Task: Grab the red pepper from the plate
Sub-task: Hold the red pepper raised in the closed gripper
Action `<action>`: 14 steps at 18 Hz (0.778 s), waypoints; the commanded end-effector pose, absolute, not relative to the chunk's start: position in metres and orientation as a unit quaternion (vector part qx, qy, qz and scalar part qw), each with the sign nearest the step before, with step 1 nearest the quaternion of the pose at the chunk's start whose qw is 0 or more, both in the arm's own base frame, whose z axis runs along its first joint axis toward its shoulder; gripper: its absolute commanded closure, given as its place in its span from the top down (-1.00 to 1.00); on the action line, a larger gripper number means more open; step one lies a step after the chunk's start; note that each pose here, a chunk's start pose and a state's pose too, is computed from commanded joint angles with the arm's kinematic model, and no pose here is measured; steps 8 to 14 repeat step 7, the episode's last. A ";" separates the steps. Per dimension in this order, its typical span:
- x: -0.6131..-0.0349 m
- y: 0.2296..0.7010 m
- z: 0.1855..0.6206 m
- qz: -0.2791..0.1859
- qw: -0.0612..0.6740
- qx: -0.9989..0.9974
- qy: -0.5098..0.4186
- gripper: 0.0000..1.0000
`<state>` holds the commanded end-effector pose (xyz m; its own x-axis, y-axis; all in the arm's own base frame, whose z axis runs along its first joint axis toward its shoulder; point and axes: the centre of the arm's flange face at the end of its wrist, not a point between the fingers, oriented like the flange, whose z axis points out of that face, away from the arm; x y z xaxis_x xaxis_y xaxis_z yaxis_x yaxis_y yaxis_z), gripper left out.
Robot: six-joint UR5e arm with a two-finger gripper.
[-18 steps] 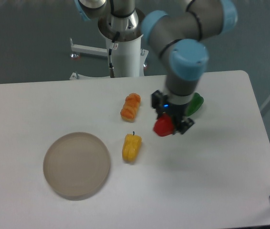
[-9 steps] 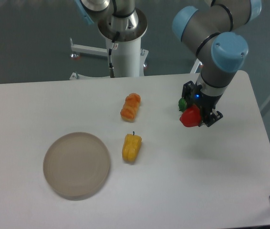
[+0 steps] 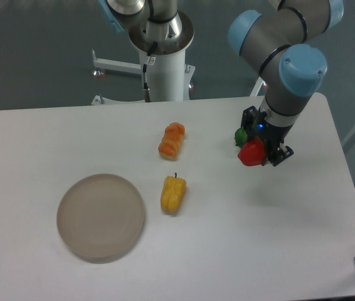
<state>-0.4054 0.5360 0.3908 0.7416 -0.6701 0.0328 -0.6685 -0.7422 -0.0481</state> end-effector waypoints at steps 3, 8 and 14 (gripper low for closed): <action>-0.405 0.537 0.391 -0.024 0.017 -0.933 0.359 -0.68; -0.405 0.537 0.390 -0.024 0.017 -0.933 0.359 -0.69; -0.405 0.537 0.390 -0.024 0.017 -0.933 0.359 -0.69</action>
